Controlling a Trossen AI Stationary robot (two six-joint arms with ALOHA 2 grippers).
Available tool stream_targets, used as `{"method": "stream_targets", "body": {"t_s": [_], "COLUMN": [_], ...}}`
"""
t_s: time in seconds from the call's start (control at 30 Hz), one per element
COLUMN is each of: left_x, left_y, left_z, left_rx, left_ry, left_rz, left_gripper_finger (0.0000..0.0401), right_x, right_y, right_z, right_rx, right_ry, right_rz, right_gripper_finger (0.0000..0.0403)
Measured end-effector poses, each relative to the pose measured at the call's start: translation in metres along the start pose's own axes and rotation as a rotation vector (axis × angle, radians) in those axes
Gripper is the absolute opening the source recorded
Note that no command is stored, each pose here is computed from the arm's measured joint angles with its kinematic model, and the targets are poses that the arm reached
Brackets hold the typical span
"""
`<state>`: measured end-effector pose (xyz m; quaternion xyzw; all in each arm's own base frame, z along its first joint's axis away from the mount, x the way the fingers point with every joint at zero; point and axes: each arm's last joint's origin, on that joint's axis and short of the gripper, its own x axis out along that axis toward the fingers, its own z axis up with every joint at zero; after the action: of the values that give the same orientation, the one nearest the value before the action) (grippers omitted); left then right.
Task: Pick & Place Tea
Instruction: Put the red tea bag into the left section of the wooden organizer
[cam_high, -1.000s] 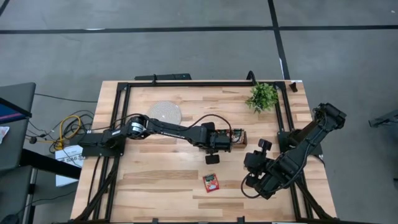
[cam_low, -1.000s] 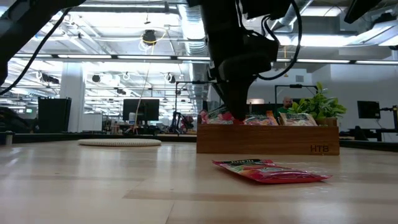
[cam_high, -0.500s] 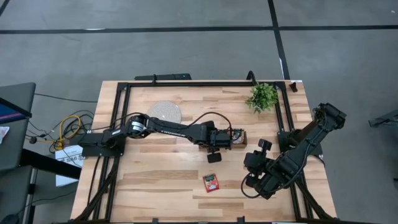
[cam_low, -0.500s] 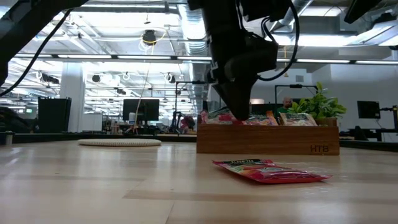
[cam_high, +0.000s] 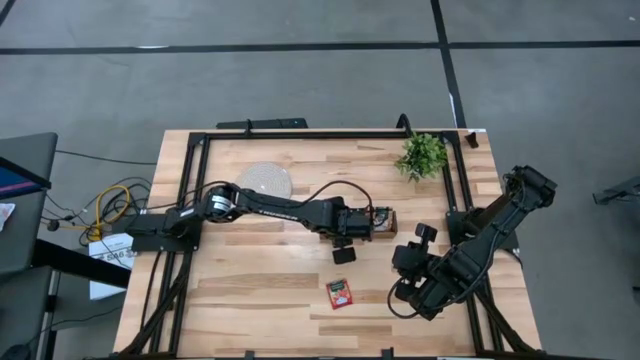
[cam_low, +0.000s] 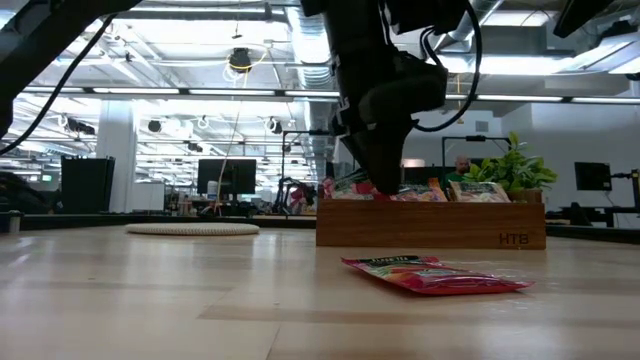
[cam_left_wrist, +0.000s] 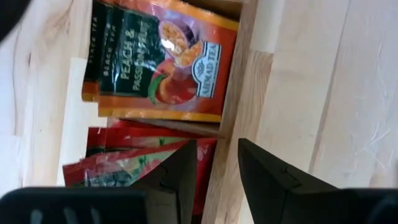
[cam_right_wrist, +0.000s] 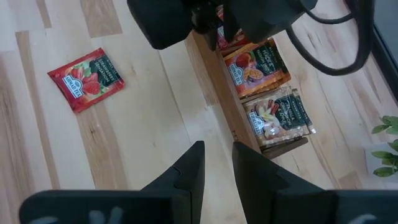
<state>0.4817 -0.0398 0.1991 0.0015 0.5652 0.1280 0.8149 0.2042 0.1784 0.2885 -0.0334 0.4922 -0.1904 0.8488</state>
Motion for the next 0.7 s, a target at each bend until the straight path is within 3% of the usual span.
{"method": "stream_targets", "body": {"t_s": [0.57, 0.7], "left_x": [0.002, -0.013], "left_y": [0.012, 0.011], "left_z": [-0.002, -0.003], "left_rx": [0.015, -0.008], "left_ry": [0.034, 0.037], "left_rz": [0.062, 0.058], "left_gripper_finger": [0.0110, 0.0110], "right_x": [0.000, 0.000], "right_y": [0.000, 0.000], "right_z": [0.000, 0.000], "right_rx": [0.002, 0.001], "right_ry": [0.001, 0.000], "right_rz": [0.005, 0.004], "right_gripper_finger": [0.0075, 0.0075]}}
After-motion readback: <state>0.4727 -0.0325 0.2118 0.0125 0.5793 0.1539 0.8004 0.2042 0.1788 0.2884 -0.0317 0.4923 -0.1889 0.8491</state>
